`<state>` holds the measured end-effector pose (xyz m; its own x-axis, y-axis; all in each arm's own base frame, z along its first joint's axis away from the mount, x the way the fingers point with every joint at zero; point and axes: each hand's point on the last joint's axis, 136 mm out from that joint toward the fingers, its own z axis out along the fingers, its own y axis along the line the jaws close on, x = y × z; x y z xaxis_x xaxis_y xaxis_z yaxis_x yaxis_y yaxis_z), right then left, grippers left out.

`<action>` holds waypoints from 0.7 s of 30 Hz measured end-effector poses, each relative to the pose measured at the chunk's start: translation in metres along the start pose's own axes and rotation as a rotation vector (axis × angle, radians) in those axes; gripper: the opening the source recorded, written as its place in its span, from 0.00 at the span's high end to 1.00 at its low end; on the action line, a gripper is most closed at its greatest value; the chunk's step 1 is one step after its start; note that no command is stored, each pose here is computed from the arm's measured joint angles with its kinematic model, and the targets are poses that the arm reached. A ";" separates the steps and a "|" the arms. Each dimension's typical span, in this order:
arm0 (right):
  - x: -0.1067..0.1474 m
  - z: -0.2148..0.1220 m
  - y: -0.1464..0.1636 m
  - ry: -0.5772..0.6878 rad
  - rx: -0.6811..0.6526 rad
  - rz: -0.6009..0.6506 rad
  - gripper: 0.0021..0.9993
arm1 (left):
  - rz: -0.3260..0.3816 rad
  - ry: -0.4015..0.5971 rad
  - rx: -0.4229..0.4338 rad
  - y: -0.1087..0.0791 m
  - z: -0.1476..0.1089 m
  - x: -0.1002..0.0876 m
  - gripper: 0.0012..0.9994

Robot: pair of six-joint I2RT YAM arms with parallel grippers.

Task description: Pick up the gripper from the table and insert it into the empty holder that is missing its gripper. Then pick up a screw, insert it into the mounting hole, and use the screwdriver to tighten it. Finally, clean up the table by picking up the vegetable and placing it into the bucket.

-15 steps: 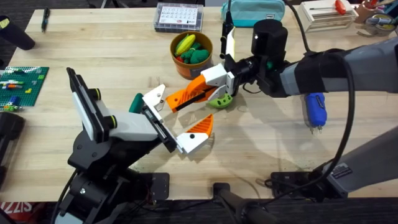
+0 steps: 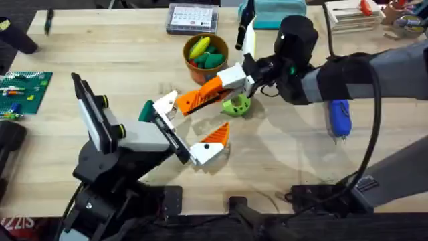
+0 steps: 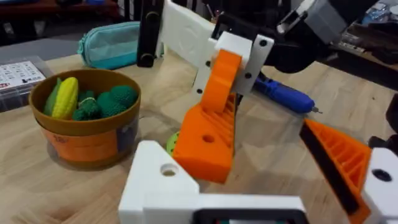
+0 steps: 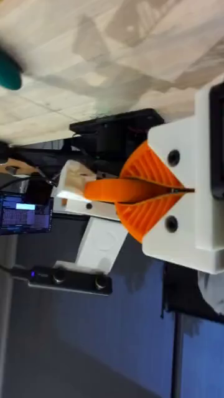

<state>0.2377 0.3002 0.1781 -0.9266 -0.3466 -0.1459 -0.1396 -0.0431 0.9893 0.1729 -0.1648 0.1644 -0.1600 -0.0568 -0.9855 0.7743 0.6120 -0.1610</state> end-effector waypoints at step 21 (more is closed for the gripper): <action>-0.004 0.010 -0.021 -0.053 0.047 0.052 0.98 | -0.041 0.003 -0.042 0.008 0.000 0.001 0.02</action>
<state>0.2411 0.3118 0.1583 -0.9499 -0.2975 -0.0959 -0.1061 0.0182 0.9942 0.1788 -0.1601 0.1619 -0.1928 -0.0797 -0.9780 0.7408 0.6417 -0.1984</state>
